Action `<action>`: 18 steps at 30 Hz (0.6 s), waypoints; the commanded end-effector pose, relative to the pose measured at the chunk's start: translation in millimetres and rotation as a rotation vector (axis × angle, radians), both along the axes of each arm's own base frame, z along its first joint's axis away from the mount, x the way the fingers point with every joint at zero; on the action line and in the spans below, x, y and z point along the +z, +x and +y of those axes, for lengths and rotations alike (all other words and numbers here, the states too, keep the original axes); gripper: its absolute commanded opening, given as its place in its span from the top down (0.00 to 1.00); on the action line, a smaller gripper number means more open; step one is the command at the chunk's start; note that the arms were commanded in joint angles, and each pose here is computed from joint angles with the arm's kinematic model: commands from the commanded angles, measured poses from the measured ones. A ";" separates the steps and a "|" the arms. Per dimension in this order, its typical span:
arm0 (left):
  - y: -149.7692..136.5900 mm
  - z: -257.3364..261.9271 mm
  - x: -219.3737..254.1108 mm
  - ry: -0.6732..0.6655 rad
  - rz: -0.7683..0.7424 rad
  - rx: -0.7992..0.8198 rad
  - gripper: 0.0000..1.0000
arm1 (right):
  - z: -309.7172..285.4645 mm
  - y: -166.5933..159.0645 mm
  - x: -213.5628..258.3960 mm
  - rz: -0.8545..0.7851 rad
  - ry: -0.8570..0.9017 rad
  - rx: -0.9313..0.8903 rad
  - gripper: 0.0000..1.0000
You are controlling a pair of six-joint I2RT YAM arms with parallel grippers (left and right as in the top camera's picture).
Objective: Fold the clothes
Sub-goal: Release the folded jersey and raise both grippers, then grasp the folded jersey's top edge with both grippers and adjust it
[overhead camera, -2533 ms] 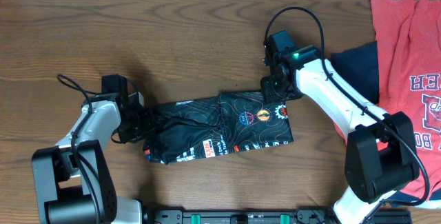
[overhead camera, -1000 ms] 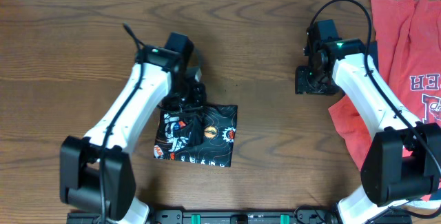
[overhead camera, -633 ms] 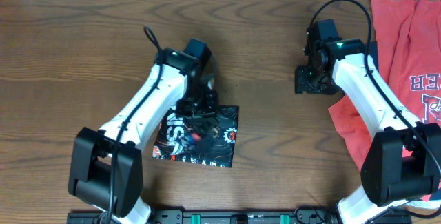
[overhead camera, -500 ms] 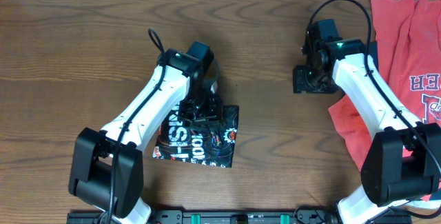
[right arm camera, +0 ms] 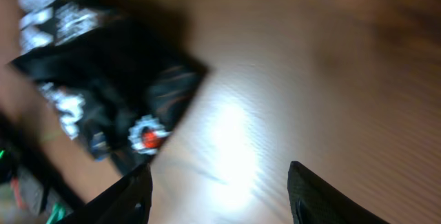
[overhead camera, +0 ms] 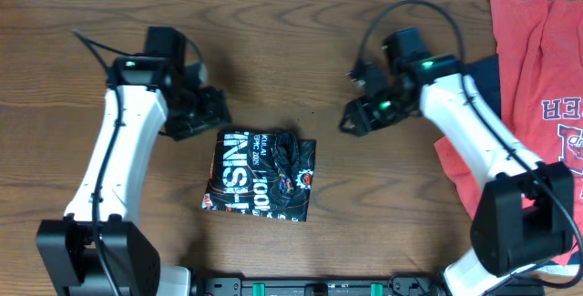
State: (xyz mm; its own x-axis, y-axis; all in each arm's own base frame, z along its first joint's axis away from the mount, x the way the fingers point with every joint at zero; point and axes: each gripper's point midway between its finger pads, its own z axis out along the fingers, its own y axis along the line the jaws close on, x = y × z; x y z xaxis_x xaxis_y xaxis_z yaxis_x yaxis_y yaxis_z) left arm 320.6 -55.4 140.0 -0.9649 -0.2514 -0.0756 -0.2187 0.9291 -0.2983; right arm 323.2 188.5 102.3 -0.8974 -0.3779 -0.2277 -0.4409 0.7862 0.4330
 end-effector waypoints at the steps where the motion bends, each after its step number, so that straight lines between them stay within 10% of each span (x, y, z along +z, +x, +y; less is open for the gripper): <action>1: -0.6 14.5 -20.0 0.042 0.038 0.014 0.32 | 32.2 -25.8 1.7 0.006 0.055 0.126 0.38; 18: -8.0 13.1 -98.8 0.052 0.208 0.002 0.31 | 131.9 -17.0 2.6 -0.306 0.010 0.142 0.28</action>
